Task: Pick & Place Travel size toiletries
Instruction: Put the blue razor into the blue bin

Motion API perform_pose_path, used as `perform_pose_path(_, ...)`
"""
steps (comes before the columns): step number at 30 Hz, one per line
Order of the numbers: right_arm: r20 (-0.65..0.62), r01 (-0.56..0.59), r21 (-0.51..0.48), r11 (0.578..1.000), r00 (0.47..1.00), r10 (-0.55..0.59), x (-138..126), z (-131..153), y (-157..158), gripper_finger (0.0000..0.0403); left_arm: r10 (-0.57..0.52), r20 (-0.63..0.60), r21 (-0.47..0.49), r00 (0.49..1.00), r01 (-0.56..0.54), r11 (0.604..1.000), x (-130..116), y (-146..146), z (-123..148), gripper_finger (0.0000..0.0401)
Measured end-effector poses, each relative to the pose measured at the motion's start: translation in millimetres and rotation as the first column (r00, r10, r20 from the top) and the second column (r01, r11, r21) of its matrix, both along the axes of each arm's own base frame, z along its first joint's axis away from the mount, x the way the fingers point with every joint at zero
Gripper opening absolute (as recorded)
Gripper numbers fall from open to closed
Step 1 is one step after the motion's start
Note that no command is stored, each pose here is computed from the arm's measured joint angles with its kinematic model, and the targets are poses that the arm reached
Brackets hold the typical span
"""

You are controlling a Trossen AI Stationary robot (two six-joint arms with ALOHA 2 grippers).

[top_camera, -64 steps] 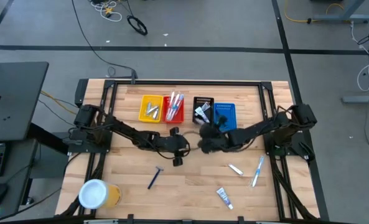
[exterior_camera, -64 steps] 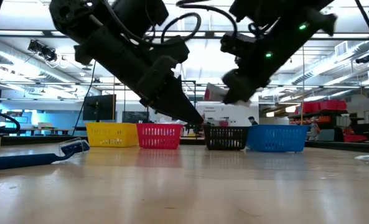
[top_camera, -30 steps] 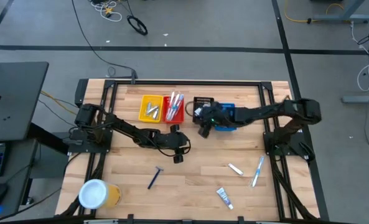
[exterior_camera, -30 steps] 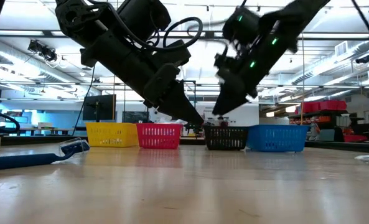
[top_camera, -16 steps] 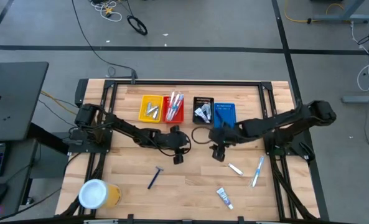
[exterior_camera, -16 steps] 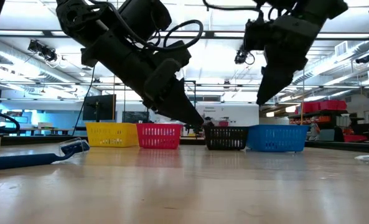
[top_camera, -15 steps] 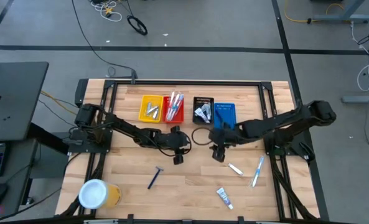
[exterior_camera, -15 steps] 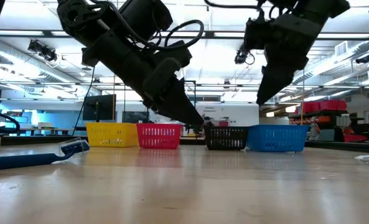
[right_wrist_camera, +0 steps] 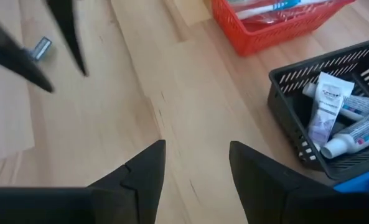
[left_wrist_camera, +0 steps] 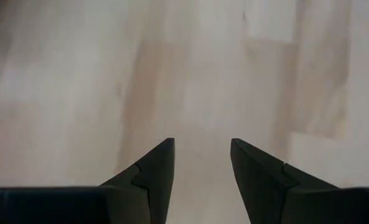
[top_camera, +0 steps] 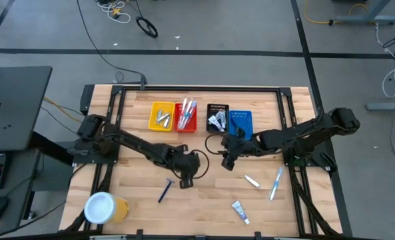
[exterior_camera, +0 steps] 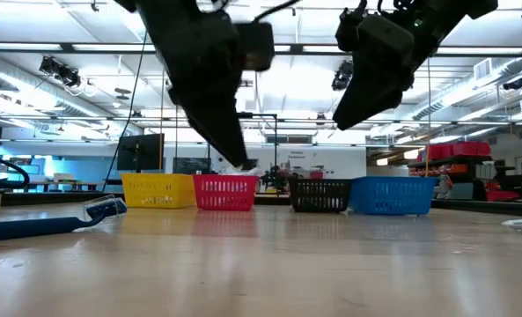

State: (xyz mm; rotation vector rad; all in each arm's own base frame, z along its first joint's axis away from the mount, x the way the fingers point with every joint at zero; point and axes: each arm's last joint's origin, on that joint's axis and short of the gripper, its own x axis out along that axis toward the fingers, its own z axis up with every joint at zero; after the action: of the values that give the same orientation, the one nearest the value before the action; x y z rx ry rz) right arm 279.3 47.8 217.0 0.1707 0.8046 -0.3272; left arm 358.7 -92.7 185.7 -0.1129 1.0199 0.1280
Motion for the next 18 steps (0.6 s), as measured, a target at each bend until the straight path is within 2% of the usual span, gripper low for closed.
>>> perform_pose_path(9, 0.032, 0.079, 0.121, 0.99, 0.996, -0.083, -8, -24, 3, 0.0188, 0.104, -0.157, -0.133, 0.982, -0.125, 0.983, -26, -50, 8, 0.0167)
perform_pose_path(14, 0.093, 0.076, 0.185, 0.98, 0.991, -0.095, -18, -43, 12, 0.0188, 0.191, -0.213, -0.142, 0.958, -0.223, 0.964, -51, -82, 0, 0.0167)
perform_pose_path(18, 0.182, 0.034, 0.234, 0.972, 0.98, -0.078, -24, -54, 21, 0.0188, 0.283, -0.18, -0.112, 0.942, -0.306, 0.945, -68, -100, -10, 0.0167)
